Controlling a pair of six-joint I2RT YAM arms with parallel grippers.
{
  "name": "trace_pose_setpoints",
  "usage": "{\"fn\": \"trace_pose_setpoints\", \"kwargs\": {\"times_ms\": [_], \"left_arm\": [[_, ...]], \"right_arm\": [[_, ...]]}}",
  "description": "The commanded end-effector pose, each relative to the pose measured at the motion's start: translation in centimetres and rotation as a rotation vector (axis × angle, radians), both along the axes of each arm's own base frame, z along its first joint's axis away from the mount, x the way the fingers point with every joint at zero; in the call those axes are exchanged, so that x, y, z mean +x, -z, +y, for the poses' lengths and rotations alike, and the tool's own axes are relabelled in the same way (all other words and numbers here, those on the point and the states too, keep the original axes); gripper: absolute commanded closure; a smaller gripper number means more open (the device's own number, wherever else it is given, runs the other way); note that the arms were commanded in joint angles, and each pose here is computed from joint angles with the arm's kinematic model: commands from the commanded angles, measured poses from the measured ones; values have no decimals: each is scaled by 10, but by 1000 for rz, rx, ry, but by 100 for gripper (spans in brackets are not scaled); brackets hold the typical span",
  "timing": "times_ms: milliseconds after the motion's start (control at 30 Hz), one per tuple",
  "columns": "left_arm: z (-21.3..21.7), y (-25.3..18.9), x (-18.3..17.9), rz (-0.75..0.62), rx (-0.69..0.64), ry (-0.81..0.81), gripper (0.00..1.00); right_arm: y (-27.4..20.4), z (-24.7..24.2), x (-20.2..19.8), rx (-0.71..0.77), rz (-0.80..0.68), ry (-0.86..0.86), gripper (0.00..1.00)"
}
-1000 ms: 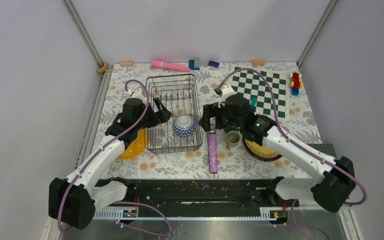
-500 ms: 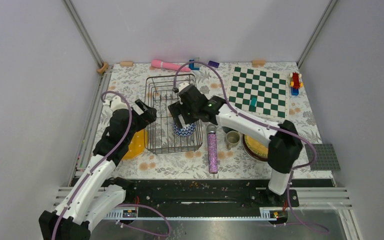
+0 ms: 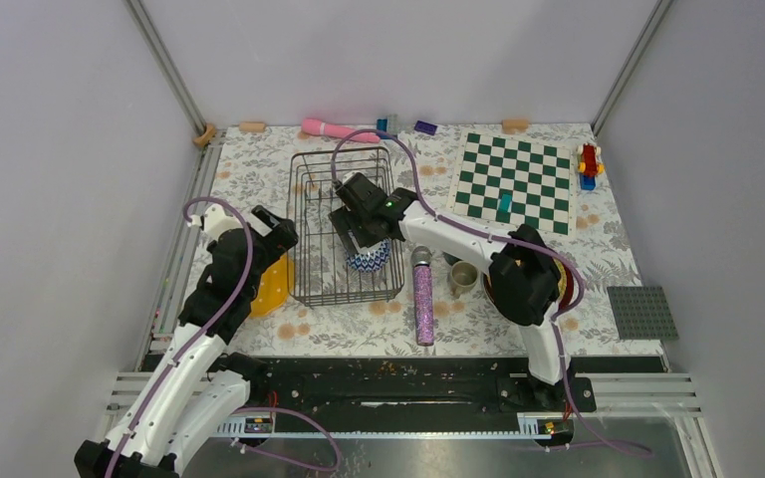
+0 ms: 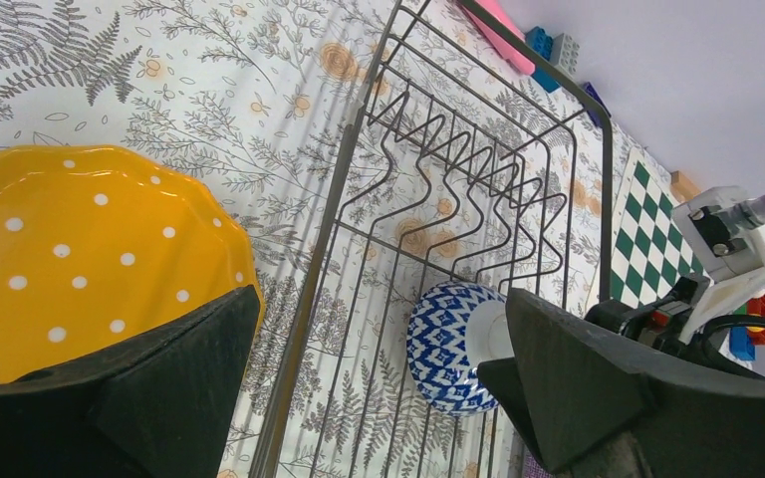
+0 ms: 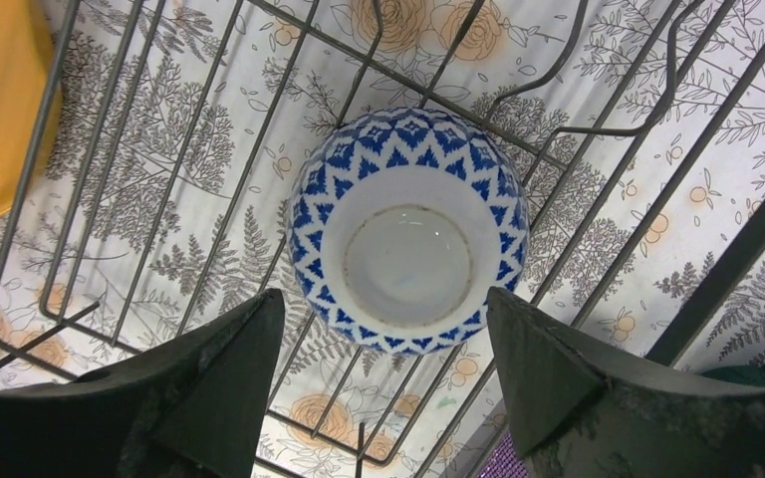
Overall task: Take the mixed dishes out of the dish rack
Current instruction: Pick up the bowl from the dish rack.
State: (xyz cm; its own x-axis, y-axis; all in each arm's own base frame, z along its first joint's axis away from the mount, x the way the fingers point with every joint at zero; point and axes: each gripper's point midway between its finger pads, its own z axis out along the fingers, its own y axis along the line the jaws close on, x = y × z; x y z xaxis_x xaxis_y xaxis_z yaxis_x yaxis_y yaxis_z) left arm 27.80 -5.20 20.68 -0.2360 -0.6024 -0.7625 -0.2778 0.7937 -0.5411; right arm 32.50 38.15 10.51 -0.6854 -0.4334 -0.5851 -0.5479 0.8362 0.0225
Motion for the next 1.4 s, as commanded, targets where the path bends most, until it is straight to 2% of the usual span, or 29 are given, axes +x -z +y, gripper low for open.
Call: {"fn": "trace_pose_setpoints", "kwargs": {"times_ms": [0, 433, 600, 700, 900, 1067, 1200, 1367], "left_arm": [[6, -4, 4, -19, 0, -41, 1], [8, -2, 4, -15, 3, -50, 1], [7, -2, 5, -11, 1, -46, 1], [6, -1, 5, -8, 3, -44, 1], [4, 1, 7, -2, 4, -34, 1], [4, 1, 7, 0, 4, -32, 1], [3, 0, 7, -3, 1, -27, 1], [3, 0, 7, -5, 0, -27, 1]], "right_arm": [[-2, 6, 8, -20, -30, -1, 22], [12, 1, 9, -52, -25, 23, 39], [14, 1, 10, -58, -27, 27, 40], [15, 1, 10, -60, -28, 29, 44], [17, -1, 12, -69, -30, 34, 47], [15, -2, 13, -71, -39, 38, 58], [10, -3, 12, -60, -49, 37, 74], [-7, -2, 12, -10, -81, 37, 88]]}}
